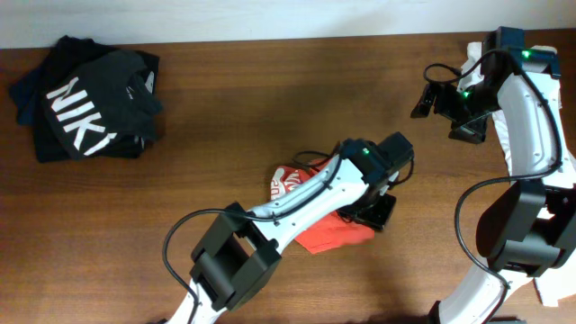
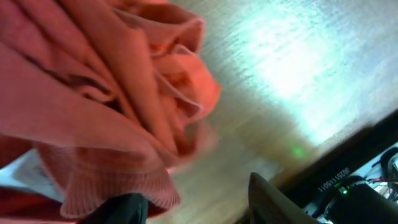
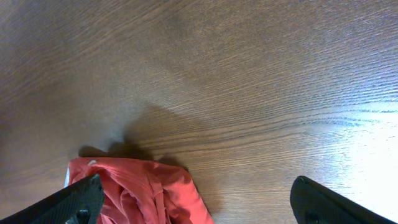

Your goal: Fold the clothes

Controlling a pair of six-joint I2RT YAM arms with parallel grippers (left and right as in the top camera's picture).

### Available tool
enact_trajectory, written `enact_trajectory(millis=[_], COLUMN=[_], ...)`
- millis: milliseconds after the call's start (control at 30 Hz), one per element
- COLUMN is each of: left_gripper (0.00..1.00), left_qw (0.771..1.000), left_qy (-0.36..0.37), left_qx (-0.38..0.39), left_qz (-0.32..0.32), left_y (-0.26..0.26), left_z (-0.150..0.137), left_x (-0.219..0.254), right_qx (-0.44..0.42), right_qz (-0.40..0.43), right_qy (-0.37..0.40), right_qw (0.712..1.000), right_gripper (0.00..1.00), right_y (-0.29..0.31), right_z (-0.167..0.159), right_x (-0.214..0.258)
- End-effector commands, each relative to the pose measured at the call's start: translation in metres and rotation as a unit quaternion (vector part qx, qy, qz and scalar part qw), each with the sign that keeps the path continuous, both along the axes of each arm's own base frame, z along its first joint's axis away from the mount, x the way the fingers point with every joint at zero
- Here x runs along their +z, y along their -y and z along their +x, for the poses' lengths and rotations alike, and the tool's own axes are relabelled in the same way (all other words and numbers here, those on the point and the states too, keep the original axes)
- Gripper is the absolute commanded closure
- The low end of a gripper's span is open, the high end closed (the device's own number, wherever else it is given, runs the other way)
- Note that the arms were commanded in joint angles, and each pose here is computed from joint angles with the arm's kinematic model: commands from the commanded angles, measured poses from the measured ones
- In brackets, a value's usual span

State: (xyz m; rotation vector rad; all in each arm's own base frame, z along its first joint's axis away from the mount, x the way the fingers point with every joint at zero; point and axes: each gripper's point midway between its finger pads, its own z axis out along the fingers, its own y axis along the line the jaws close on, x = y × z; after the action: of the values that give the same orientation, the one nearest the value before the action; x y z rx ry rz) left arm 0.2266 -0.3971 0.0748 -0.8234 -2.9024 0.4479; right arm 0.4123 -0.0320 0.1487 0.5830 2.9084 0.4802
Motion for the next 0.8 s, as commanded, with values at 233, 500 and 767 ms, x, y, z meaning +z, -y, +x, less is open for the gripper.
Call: enact_trajectory(millis=[233,500,767], left_gripper=[0.38,0.37,0.42], left_qw=[0.995,0.984,0.98], left_qy=[0.044,-0.033,-0.064], left_qx=[0.092,0.171,0.185], left_qz=[-0.014,0.022,0.026], left_y=[-0.028,-0.043,-0.035], left_z=[0.066,0.086,0.085], left_x=[0.077,0.023,-0.003], right_qx=[0.0,0.0,0.0], right_qz=[-0.006,-0.006,-0.006], right_qy=[0.008,0.008,0.008], right_qw=[1.0,1.0,1.0], right_gripper=[0.01,0.01,0.01], right_y=[0.002,0.002,0.002], right_z=[0.001,0.001,0.001], right_x=[0.005,0.005,0.005])
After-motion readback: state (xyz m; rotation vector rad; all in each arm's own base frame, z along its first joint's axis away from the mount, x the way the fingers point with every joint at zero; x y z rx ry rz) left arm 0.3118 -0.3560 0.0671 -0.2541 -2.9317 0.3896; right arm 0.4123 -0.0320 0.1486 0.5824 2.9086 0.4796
